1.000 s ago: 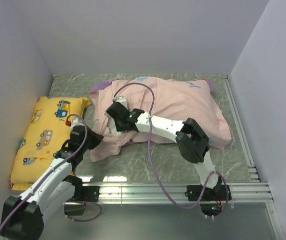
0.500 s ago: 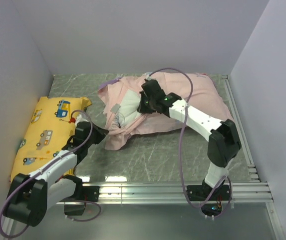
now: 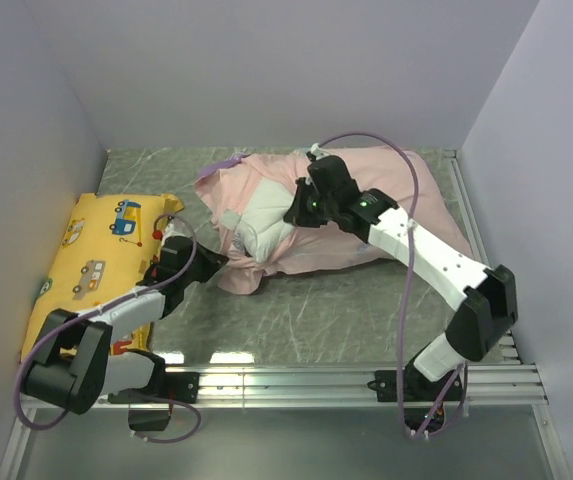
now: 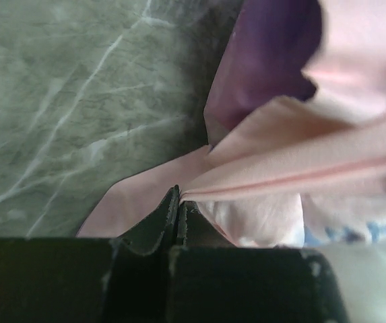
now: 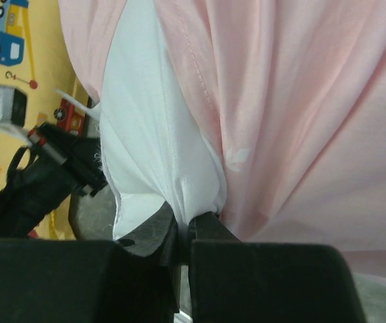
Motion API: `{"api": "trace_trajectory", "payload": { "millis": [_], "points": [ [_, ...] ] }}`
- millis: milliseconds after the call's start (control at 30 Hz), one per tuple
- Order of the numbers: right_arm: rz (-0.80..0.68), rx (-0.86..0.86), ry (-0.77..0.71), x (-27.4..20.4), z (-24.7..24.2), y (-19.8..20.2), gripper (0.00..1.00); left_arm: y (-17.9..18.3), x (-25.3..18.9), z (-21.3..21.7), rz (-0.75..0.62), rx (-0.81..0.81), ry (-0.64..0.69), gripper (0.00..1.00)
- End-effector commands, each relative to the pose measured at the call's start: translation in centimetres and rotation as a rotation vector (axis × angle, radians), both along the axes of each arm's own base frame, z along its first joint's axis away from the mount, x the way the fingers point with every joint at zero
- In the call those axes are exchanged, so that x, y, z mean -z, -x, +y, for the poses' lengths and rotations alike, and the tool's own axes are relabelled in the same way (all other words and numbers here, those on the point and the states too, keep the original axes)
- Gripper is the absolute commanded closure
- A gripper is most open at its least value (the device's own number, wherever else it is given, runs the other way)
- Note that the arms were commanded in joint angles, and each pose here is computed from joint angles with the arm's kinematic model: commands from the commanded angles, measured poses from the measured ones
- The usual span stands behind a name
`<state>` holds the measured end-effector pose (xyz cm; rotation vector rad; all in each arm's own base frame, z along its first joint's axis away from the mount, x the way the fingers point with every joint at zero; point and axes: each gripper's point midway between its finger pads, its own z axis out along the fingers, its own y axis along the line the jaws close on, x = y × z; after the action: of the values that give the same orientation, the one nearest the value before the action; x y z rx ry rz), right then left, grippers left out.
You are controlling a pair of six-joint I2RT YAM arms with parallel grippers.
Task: Remove the pillowcase from the pillow
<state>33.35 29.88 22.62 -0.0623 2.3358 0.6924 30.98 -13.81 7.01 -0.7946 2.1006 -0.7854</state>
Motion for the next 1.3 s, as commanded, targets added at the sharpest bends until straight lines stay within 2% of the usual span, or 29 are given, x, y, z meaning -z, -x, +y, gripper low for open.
{"api": "trace_trajectory", "payload": {
  "millis": [0,133,233,267,333,367,433,467,567,600,633,733,833,1000,1033,1067,1200,1267],
  "points": [
    [-0.316,0.075,-0.257,-13.7,-2.4,0.3,1.00,2.8,6.3,3.9,0.215,-0.088,-0.199,1.00],
    [-0.293,-0.034,-0.300,-12.9,-0.2,3.6,1.00,1.8,6.3,2.6,0.190,-0.066,-0.158,1.00],
    [-0.255,-0.086,-0.268,-9.2,1.3,6.4,1.00,1.1,5.2,2.0,0.157,-0.058,-0.148,0.99],
    [-0.211,-0.094,-0.228,-6.1,1.3,7.2,1.00,0.5,4.4,1.9,0.142,-0.058,-0.151,1.00],
    [-0.173,-0.083,-0.218,-3.1,1.7,8.3,1.00,-0.1,3.3,2.0,0.115,-0.055,-0.169,0.99],
    [-0.114,-0.084,-0.184,0.8,1.2,9.2,1.00,-0.2,2.9,2.3,0.112,-0.060,-0.185,0.98],
    [-0.075,-0.076,-0.221,3.1,1.6,9.7,1.00,-1.2,1.1,2.3,0.071,-0.053,-0.209,0.94],
    [-0.029,-0.072,-0.185,6.1,1.2,10.3,1.00,-1.6,0.2,2.4,0.053,-0.058,-0.218,0.92],
    [0.012,-0.065,-0.167,8.8,1.1,10.8,1.00,-1.4,-0.9,2.8,0.030,-0.046,-0.247,0.81],
    [0.018,-0.065,-0.160,9.3,1.1,10.8,1.00,-0.9,-0.9,3.1,0.045,-0.043,-0.271,0.78],
    [0.013,-0.061,-0.156,9.4,1.0,10.8,1.00,-0.8,-1.8,3.3,0.024,-0.046,-0.277,0.69],
    [-0.001,-0.051,-0.130,9.2,0.7,10.4,1.00,0.1,-3.7,4.2,-0.015,-0.056,-0.306,0.53],
    [-0.023,-0.036,-0.108,8.5,0.4,9.8,1.00,1.0,-6.4,4.9,-0.070,-0.058,-0.326,0.42],
    [-0.036,-0.026,-0.088,8.0,0.2,9.5,1.00,1.6,-12.2,4.4,-0.217,-0.003,-0.321,0.35],
    [-0.038,-0.026,-0.084,8.0,0.2,9.5,1.00,1.7,-13.1,4.1,-0.236,0.012,-0.317,0.31],
    [-0.040,-0.025,-0.086,7.9,0.2,9.4,1.00,1.7,-14.5,2.8,-0.274,0.065,-0.295,0.29],
    [-0.047,-0.024,-0.075,7.5,0.2,9.2,1.00,1.9,-16.0,-0.9,-0.320,0.177,-0.328,0.20],
    [-0.054,-0.021,-0.070,7.2,0.2,9.0,1.00,2.2,-15.3,-3.3,-0.305,0.243,-0.356,0.17]
  ]
}}
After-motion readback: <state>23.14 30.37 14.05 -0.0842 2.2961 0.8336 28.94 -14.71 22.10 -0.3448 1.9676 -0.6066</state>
